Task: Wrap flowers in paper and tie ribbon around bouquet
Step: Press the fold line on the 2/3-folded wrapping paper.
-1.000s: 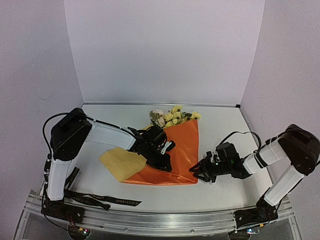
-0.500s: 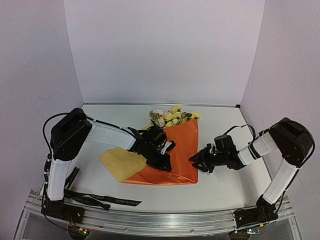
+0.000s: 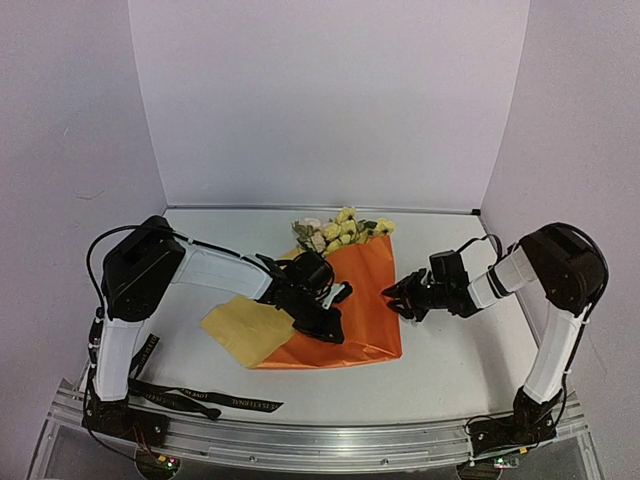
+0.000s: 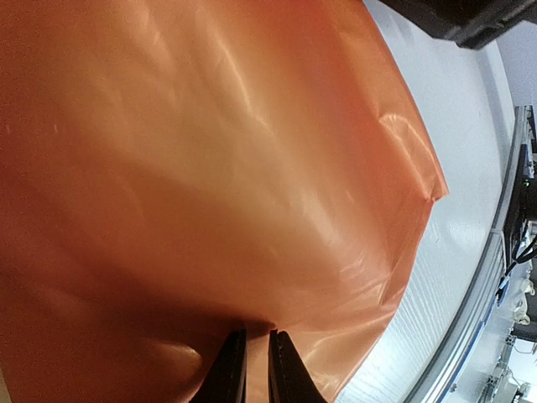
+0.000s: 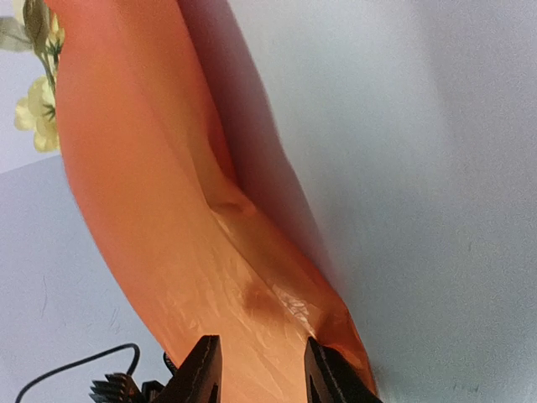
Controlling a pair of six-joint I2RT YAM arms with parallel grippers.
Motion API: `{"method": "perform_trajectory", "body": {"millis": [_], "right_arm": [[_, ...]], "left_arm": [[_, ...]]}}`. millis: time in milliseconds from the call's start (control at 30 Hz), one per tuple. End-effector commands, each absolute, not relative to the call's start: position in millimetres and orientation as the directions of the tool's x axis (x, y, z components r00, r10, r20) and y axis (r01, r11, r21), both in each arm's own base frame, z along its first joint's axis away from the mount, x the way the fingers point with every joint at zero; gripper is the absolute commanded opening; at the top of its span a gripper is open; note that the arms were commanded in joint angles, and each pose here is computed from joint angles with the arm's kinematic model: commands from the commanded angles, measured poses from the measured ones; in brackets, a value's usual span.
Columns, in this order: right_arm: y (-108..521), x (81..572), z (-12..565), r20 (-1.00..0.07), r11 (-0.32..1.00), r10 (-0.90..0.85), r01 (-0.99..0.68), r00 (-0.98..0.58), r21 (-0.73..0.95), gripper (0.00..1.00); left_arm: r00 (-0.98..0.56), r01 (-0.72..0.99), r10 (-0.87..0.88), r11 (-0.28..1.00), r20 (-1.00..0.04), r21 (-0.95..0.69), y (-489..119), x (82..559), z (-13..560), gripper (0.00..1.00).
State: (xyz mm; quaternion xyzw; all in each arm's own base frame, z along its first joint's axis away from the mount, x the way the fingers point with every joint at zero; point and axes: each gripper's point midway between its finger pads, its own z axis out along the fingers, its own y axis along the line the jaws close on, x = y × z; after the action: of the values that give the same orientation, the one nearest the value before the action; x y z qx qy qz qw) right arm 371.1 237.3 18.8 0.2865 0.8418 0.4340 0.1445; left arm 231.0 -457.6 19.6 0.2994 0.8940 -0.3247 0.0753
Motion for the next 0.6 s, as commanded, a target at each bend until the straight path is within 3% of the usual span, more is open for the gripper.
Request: {"method": "perform_trajectory", "body": {"millis": [0, 567], "right_arm": [[215.1, 406.9, 12.1, -0.019, 0.443, 0.697, 0.410, -0.717, 0.797, 0.37], [230.9, 444.0, 43.4, -0.022, 0.422, 0.681, 0.367, -0.732, 0.829, 0.38]], "left_arm": [[-0.800, 0.594, 0.515, 0.613, -0.308, -0.520, -456.7, 229.0, 9.5, 0.12], [-0.788, 0.611, 0.528, 0.608, -0.317, -0.507, -454.3, 234.7, 18.6, 0.11]]}}
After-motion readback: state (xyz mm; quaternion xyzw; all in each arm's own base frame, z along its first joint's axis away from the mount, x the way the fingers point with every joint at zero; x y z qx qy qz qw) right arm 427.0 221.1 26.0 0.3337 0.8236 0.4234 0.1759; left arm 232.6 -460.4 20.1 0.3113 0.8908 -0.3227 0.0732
